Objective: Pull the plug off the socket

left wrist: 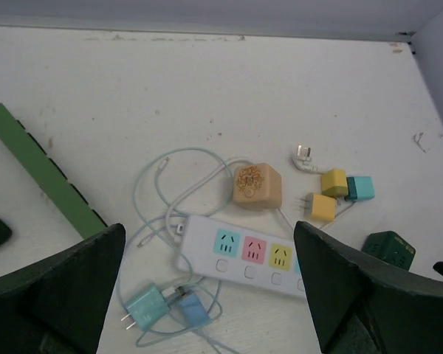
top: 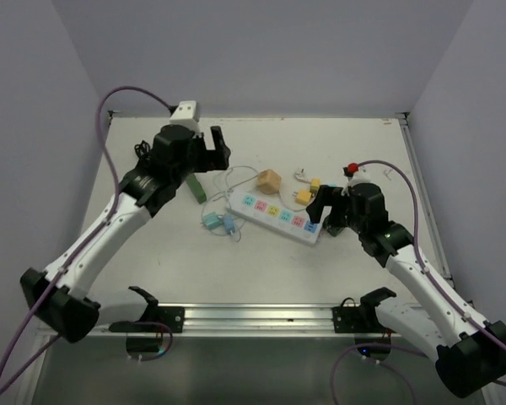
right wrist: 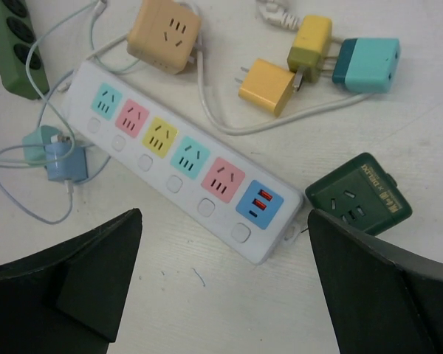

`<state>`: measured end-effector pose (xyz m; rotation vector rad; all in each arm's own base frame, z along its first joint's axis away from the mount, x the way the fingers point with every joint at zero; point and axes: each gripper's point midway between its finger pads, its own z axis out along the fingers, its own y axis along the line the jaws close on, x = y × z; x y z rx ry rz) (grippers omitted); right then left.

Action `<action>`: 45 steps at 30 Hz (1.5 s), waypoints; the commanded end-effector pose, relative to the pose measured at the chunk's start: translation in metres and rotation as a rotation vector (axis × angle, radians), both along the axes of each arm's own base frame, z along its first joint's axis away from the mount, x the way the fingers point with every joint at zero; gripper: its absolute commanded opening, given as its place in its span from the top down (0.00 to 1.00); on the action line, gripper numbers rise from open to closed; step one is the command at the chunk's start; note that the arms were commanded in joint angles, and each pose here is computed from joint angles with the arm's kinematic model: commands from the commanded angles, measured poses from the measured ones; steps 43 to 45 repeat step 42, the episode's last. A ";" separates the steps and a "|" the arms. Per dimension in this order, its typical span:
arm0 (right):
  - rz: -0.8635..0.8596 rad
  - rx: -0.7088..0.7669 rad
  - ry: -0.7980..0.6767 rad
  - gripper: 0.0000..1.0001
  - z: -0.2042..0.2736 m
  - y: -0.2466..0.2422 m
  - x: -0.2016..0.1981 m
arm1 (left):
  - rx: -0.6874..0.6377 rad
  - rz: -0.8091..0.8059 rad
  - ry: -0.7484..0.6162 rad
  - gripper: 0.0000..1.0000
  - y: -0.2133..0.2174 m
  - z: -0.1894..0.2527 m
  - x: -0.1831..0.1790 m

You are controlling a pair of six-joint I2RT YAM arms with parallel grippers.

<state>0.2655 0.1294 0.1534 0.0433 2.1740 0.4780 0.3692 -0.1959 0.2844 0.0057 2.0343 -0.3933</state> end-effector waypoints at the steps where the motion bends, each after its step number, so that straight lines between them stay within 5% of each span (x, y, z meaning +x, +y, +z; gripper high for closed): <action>1: -0.055 -0.086 -0.034 0.01 0.024 -0.019 0.004 | 0.033 0.061 -0.090 0.00 0.039 0.009 -0.032; 8: -0.196 -0.173 -0.015 0.01 0.056 -0.047 0.009 | 0.114 0.103 -0.095 0.01 0.083 0.017 -0.081; 15: -0.239 -0.224 -0.028 0.01 0.059 -0.057 0.013 | 0.095 0.112 -0.273 0.00 0.106 0.010 -0.106; 24: -0.272 -0.215 -0.048 0.01 0.058 -0.061 0.013 | 0.187 0.141 -0.132 0.00 0.108 -0.045 -0.096; 45: -0.324 -0.246 0.005 0.01 0.044 -0.068 0.013 | 0.189 0.221 -0.163 0.01 0.124 -0.044 -0.101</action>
